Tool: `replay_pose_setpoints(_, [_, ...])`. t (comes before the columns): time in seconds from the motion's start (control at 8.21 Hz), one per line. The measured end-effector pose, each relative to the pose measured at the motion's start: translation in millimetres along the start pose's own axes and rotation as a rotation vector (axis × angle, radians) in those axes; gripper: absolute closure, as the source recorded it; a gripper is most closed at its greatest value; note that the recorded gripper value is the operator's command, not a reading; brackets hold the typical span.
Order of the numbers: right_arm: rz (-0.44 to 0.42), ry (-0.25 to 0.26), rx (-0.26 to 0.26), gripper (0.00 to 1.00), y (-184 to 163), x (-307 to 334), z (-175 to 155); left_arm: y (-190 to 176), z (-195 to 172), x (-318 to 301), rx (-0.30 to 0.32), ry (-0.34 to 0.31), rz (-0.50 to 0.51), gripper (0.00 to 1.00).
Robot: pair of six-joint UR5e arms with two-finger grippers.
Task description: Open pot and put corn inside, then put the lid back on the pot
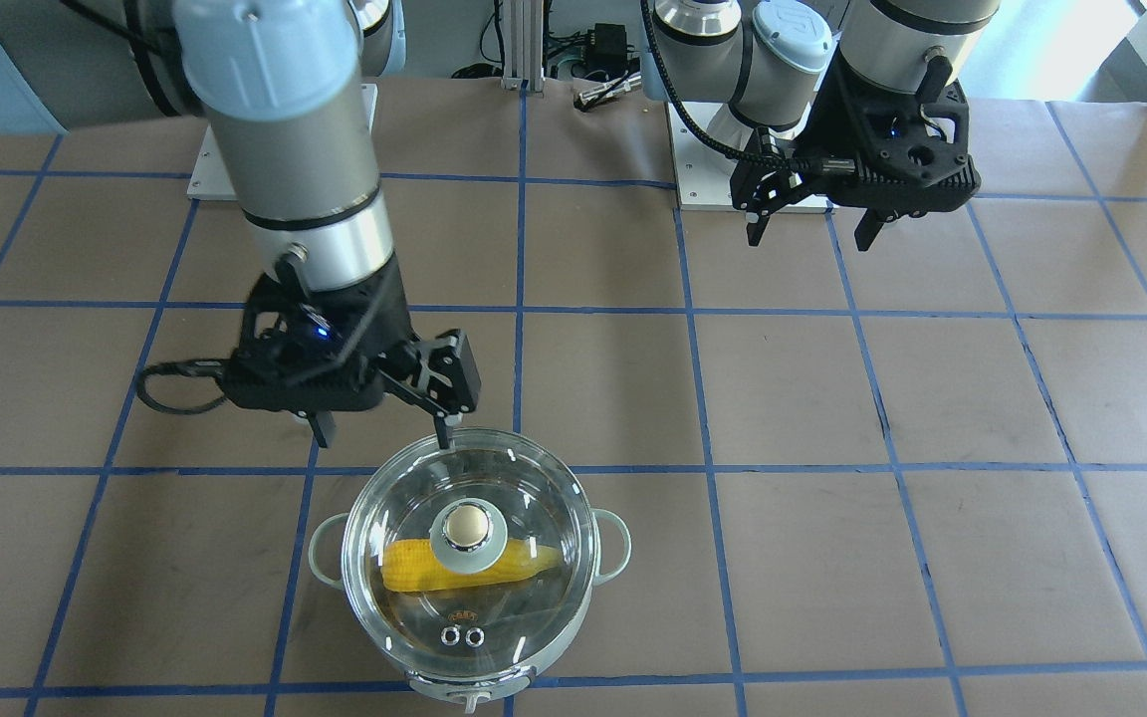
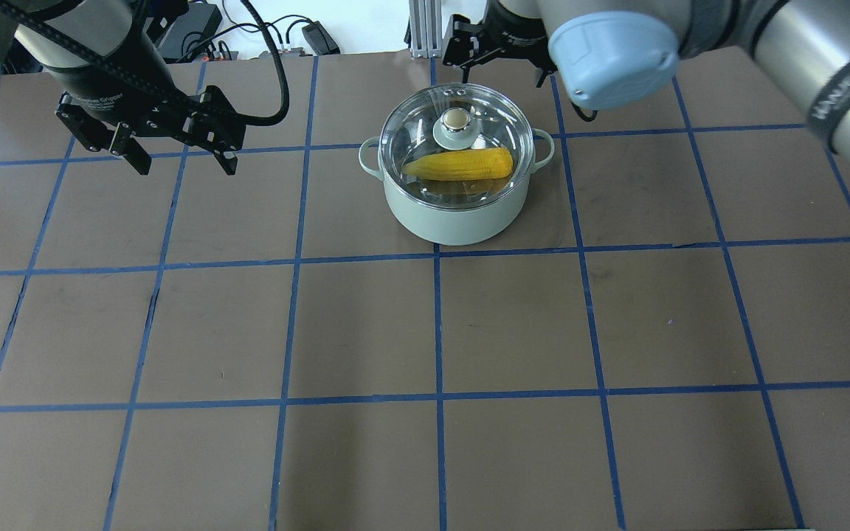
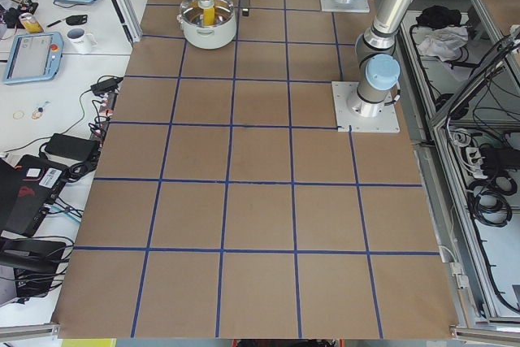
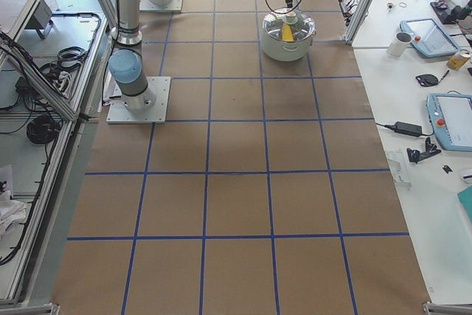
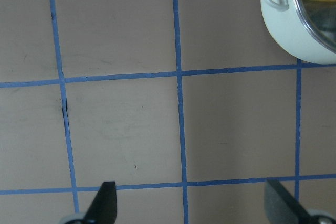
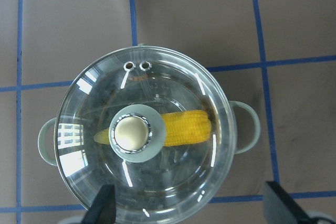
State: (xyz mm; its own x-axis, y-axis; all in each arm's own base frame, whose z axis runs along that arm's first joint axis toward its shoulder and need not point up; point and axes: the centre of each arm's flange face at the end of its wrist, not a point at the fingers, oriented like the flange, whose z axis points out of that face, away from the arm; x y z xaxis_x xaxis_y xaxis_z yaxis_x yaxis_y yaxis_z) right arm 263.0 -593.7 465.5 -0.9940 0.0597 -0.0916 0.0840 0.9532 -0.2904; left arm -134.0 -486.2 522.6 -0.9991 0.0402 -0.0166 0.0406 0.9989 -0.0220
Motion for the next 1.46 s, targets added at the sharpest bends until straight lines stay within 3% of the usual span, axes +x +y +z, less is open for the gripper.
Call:
replay_pose_setpoints(0.37, [-0.006, 0.006, -0.08, 0.0, 39, 69, -90, 0, -1, 0, 0.001, 0.001, -0.017, 0.0])
replay_pose_setpoints(0.61, [-0.012, 0.07, -0.108, 0.0, 58, 84, -116, 1, -2, 0, 0.004, 0.0, -0.021, 0.0])
replay_pose_setpoints(0.85, [-0.015, 0.114, -0.117, 0.0, 65, 90, -124, 2, -3, 0, 0.005, -0.001, -0.021, 0.0])
replay_pose_setpoints(1.46, [-0.017, 0.121, -0.122, 0.0, 67, 91, -123, 4, -5, 0, 0.01, -0.002, -0.02, 0.0])
